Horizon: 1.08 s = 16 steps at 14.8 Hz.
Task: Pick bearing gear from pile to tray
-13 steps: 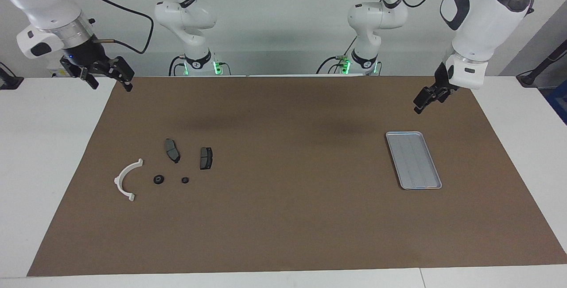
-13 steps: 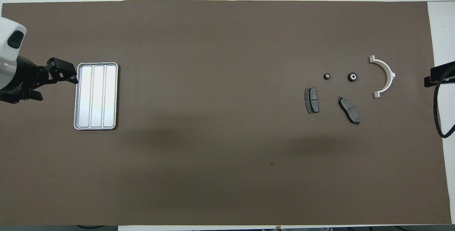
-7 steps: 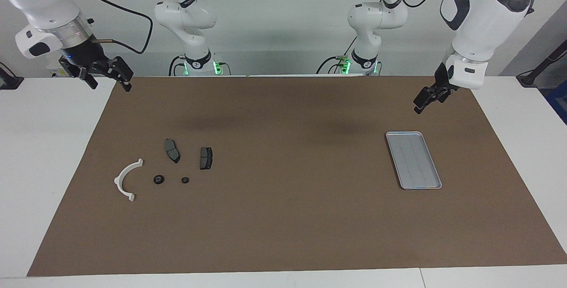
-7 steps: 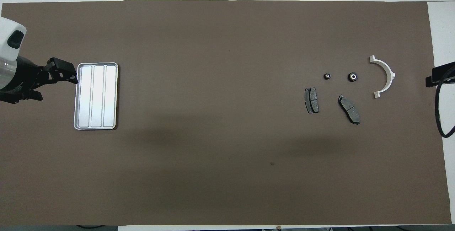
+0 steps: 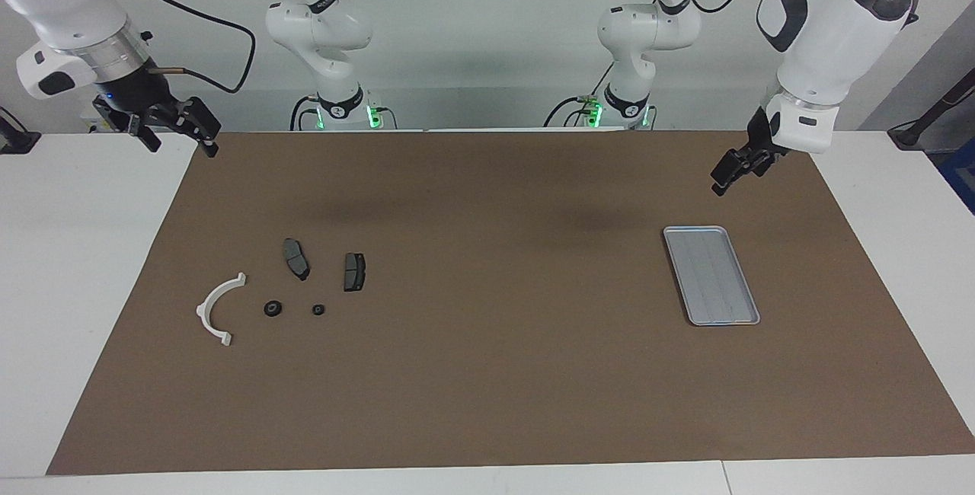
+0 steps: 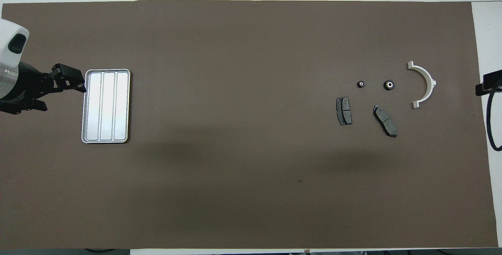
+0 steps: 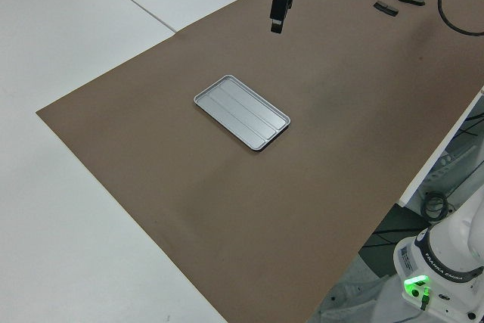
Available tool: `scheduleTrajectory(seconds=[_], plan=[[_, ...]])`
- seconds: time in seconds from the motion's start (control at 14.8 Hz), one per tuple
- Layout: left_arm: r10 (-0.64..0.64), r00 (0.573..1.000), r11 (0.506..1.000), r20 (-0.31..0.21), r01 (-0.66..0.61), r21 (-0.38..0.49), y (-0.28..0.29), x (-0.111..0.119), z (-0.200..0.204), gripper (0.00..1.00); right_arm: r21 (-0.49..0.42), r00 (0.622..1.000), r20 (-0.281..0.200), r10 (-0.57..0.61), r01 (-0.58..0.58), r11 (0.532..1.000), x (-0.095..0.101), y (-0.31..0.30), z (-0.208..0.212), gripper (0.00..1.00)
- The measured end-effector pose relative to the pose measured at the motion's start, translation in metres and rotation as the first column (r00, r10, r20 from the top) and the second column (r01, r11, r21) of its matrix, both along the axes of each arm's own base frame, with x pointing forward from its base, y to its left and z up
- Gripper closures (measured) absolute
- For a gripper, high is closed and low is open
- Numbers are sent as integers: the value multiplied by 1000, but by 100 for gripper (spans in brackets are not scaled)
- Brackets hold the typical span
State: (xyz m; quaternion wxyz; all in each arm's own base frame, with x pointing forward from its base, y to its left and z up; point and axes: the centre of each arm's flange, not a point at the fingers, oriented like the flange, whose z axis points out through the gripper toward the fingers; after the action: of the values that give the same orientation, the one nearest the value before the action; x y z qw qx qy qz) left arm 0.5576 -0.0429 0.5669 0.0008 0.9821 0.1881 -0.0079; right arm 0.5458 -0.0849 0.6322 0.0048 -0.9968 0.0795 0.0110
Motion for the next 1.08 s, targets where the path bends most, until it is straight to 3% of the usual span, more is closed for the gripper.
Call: scheduleTrajectory(seconds=[0.2,0.47,0.81,1.08], plan=[[0,1000,1000,0,0,0,0,0,0,0,-9,999,48,1,-1,1000,17,-1,-13,0],[0,1000,1000,0,0,0,0,0,0,0,-21,992,128,13,-11,1000,63,2,-58,0],[0,1000,1000,0,0,0,0,0,0,0,-26,990,133,39,-35,999,111,22,-139,0],[0,1000,1000,0,0,0,0,0,0,0,-28,993,114,37,-34,999,133,24,-202,0]])
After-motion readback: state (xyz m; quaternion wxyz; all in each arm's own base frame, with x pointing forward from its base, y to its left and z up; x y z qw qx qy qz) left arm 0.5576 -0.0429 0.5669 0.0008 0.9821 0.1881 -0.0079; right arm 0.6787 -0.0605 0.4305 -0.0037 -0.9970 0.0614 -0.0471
